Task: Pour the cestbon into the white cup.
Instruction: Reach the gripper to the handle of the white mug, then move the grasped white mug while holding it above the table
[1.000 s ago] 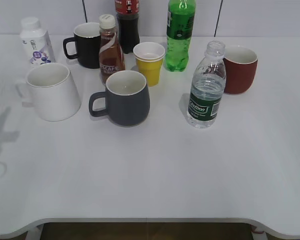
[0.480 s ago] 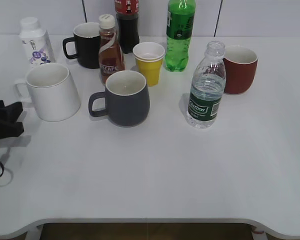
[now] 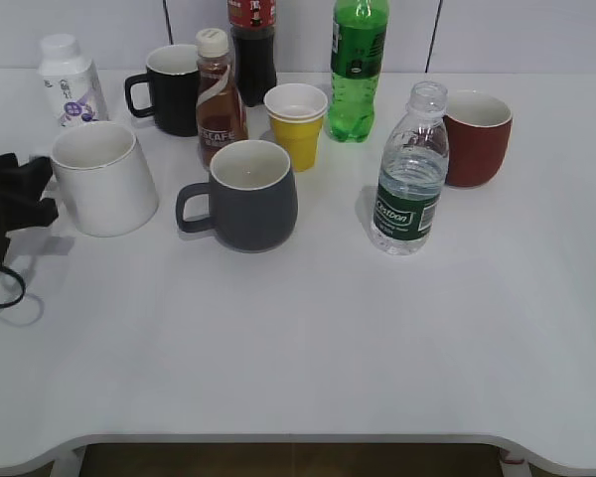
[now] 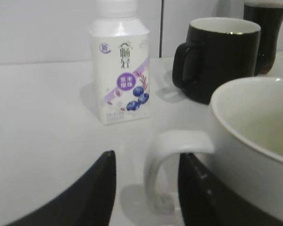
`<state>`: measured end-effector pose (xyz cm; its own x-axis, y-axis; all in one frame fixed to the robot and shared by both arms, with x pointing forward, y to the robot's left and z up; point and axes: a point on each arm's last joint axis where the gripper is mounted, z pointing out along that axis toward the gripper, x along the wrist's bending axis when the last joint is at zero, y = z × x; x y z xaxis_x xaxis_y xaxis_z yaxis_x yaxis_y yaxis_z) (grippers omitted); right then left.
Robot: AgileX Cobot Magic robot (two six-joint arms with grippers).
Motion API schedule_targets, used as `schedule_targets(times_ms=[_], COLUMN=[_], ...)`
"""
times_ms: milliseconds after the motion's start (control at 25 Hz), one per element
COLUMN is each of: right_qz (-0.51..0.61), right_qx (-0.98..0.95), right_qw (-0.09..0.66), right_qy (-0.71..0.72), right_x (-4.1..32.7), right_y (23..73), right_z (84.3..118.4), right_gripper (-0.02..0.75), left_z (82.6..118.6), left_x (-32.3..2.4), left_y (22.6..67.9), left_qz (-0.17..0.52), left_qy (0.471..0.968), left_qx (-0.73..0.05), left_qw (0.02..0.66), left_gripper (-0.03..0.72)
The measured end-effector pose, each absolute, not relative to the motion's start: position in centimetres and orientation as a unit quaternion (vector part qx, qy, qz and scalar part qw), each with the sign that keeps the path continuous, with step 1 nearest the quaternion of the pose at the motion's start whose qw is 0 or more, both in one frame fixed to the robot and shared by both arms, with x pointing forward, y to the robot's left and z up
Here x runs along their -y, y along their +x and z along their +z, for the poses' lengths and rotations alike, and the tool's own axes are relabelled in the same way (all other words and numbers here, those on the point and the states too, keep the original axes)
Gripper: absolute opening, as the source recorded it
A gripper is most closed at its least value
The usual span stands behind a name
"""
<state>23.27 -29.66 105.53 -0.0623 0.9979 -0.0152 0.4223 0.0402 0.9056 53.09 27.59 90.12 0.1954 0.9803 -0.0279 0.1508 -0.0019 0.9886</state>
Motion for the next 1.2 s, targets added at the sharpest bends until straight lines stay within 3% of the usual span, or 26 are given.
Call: schedule_targets(times_ms=[280,440,600,840,1200], right_qz=[0.387,0.387,0.389,0.420,0.507], right_qx=[-0.618,-0.618,-0.618,-0.628,-0.557], right_qw=[0.372,0.372,0.369,0.355,0.502], right_qy=[0.575,0.575,0.575,0.550,0.424], right_x=[29.7,29.6,29.6,28.8,28.6], right_y=[23.3,23.3,23.3,24.0,31.9], right_z=[105.5,105.5,105.5,106.5,111.7], right_gripper=[0.450,0.450,0.450,0.450,0.450], left_z=[89.3,89.4,89.5,91.6,97.1], left_x=[-27.2,-27.0,-26.6,-26.5,-26.6], left_y=[56.1,57.3,57.7,57.3,54.5], left_qz=[0.397,0.393,0.383,0.391,0.434], left_qy=[0.598,0.611,0.633,0.649,0.623], left_qx=[-0.477,-0.470,-0.448,-0.429,-0.394], left_qw=[0.507,0.502,0.502,0.492,0.517], left_gripper=[0.204,0.172,0.033,0.032,0.032])
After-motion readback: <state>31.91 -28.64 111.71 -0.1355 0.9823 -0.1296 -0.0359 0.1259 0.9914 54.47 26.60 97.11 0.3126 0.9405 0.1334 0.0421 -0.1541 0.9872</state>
